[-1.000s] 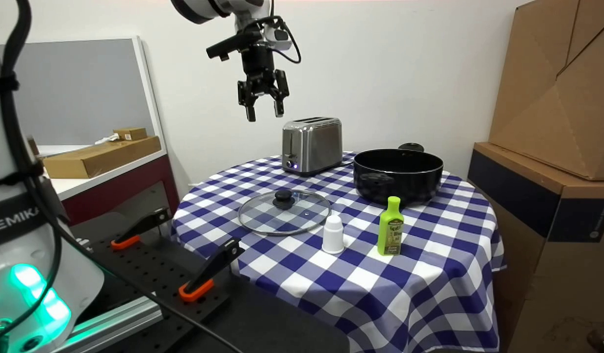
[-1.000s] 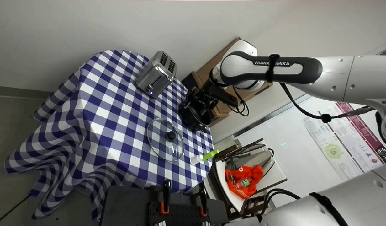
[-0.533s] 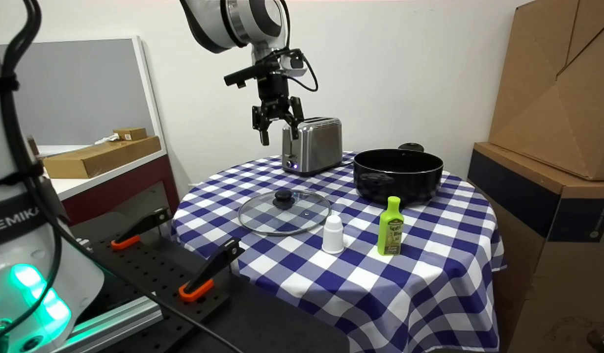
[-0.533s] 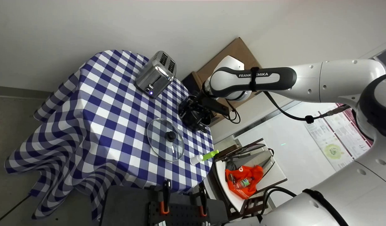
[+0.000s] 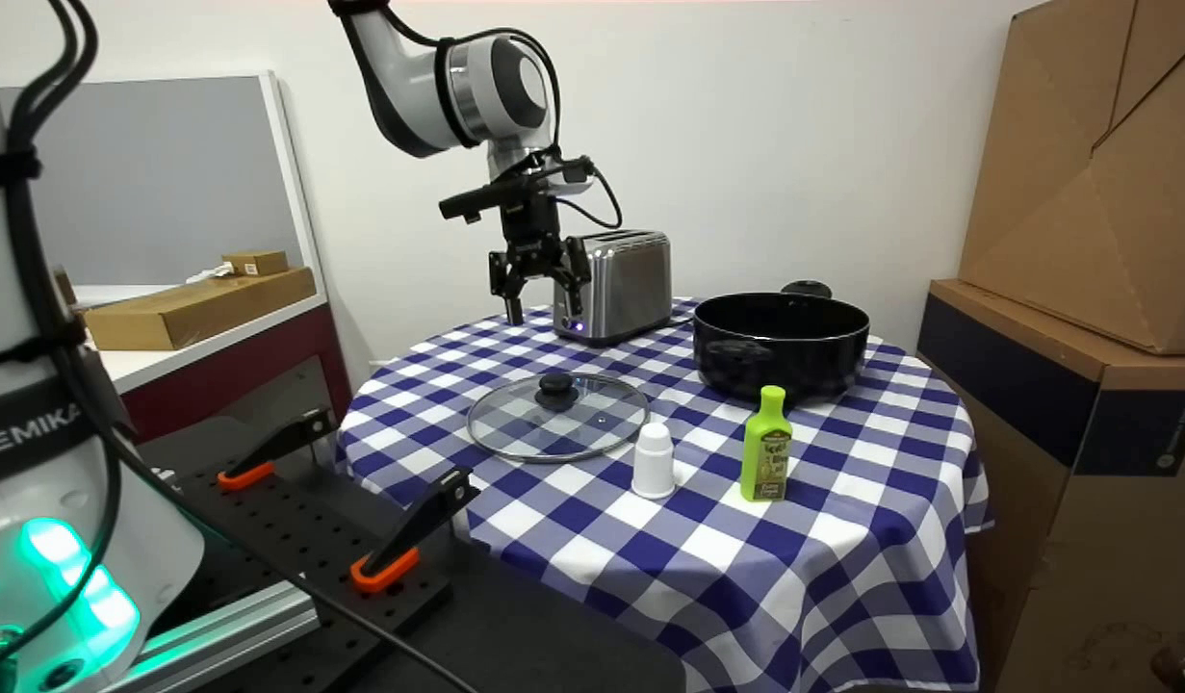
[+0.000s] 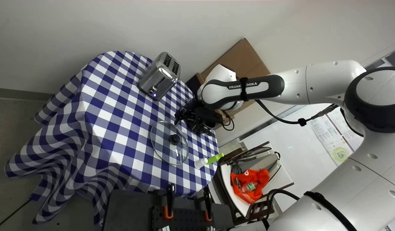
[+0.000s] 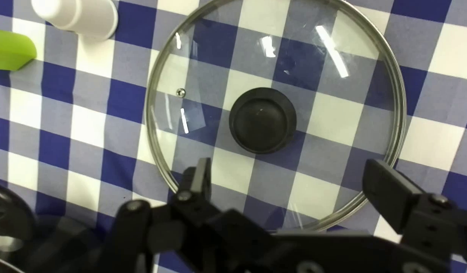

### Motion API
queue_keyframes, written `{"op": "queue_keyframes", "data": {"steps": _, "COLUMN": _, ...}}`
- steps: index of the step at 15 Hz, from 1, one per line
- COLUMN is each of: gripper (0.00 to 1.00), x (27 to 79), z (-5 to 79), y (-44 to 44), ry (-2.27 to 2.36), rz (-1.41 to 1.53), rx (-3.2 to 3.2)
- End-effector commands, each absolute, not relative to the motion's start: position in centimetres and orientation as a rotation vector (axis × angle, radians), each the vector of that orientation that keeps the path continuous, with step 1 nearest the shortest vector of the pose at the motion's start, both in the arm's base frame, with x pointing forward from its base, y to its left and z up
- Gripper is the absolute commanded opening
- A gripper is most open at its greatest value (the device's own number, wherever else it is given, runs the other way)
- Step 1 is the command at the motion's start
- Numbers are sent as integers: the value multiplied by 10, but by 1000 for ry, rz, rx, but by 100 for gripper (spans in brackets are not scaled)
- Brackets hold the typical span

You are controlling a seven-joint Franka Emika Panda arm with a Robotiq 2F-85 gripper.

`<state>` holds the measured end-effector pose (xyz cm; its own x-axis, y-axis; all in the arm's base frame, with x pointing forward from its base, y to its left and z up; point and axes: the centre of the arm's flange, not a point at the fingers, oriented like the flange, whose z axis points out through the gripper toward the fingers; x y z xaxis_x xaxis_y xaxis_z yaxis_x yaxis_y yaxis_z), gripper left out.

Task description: Put the lid on the pot

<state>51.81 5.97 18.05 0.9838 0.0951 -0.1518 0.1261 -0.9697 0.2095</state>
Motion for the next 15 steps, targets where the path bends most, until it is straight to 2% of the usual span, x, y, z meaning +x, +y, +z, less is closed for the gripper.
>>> {"op": "queue_keyframes", "data": {"steps": 1, "gripper": 100, "x": 520, "z": 147, "y": 66, "ry": 210, "rz": -181, "rx": 2916}}
{"op": "queue_keyframes", "data": {"steps": 15, "gripper": 100, "x": 503, "z": 101, "y": 48, "ry": 150, "rz": -251, "rx": 2882}}
